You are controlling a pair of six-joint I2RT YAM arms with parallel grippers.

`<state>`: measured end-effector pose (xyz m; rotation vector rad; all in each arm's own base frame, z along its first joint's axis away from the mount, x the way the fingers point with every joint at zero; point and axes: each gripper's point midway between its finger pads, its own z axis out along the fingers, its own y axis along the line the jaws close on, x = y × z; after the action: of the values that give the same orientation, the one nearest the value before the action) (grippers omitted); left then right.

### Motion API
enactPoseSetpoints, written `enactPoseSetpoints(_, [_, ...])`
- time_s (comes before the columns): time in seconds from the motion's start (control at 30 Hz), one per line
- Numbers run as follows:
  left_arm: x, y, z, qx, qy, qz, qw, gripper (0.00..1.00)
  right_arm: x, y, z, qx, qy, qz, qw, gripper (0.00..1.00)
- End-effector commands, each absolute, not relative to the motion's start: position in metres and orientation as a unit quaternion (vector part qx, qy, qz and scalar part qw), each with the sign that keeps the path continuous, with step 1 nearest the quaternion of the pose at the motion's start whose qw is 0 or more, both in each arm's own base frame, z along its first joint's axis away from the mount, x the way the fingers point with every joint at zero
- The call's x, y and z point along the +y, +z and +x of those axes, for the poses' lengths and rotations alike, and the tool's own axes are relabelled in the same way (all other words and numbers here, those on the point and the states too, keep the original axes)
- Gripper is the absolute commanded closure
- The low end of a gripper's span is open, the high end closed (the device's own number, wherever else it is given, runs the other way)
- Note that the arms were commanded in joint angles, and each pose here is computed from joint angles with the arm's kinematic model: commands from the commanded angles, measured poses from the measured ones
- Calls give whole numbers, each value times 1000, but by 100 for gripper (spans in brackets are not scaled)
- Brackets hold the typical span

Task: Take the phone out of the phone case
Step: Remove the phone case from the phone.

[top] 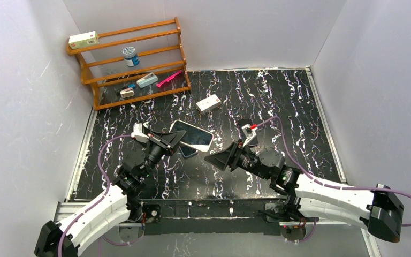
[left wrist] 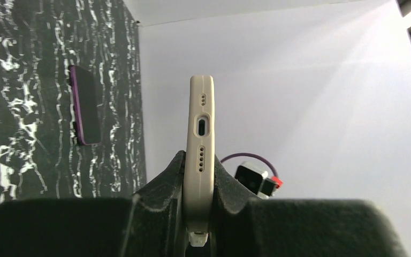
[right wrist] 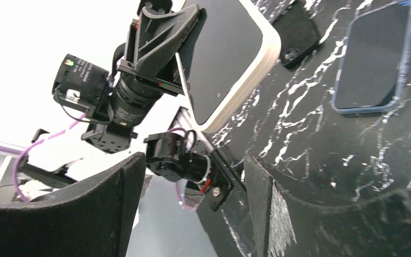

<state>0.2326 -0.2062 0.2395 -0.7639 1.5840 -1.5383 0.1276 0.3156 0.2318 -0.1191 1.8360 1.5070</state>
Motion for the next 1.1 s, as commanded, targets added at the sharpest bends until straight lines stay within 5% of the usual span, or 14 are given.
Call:
enactPoseSetpoints(0.0, [-200,290,224,555,-670,-295,395,100,326,270,120,657,656,-50,368,28])
enactPoseSetpoints(0.7, [-202,300,211,540,-701,-289,366,100,336,296,125,608,695,-47,382,57])
enactPoseSetpoints(1.07, [-203,298,208,545,-702,-279,364,100,332,292,132,607,694,-28,386,63])
